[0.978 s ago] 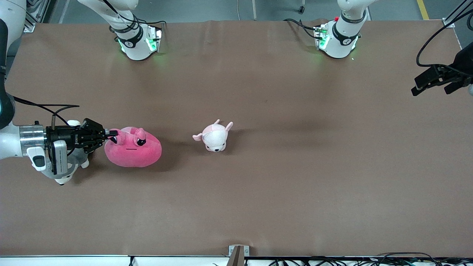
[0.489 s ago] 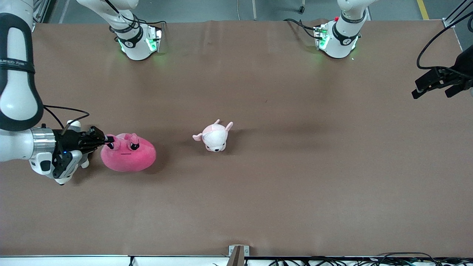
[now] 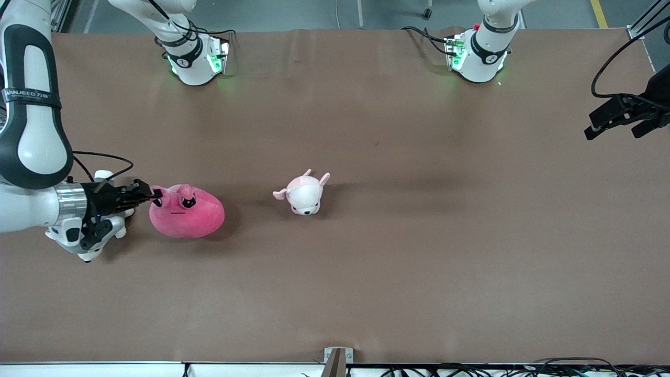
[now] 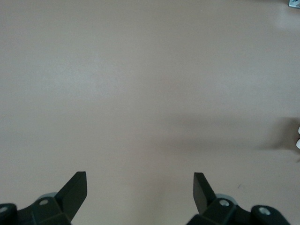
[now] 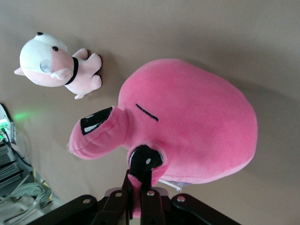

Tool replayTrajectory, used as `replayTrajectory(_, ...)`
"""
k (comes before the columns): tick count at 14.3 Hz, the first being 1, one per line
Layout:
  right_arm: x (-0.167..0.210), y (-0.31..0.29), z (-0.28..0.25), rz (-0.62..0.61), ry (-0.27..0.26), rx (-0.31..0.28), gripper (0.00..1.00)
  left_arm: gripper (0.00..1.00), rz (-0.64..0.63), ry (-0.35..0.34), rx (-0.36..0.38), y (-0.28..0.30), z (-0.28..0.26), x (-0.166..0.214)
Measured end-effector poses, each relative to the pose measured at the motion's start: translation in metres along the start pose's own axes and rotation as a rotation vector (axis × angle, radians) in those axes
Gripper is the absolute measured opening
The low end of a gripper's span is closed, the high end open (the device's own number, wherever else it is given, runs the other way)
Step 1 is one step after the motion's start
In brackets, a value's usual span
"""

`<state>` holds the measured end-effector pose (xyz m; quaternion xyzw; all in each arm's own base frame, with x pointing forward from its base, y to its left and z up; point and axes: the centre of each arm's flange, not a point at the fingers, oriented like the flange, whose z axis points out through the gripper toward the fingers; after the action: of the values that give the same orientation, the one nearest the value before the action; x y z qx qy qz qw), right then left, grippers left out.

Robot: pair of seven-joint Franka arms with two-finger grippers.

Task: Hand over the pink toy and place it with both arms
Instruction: 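Lower the pink toy onto the table beside the grey cat with the right gripper, then open the right gripper and raise it away from the pink toy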

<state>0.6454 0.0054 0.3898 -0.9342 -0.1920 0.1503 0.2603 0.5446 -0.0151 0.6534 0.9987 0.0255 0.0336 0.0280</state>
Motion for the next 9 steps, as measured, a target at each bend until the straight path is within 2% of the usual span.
replayTrajectory(6, 0.009, 0.024, 0.037, 0.058, -0.059, 0.038, 0.08, 1.00, 0.006, 0.000, 0.000, 0.003, 0.000, 0.000)
replayTrajectory(9, 0.014, 0.026, 0.049, 0.069, -0.066, 0.069, 0.08, 1.00, 0.007, 0.000, 0.000, 0.004, 0.000, 0.000)
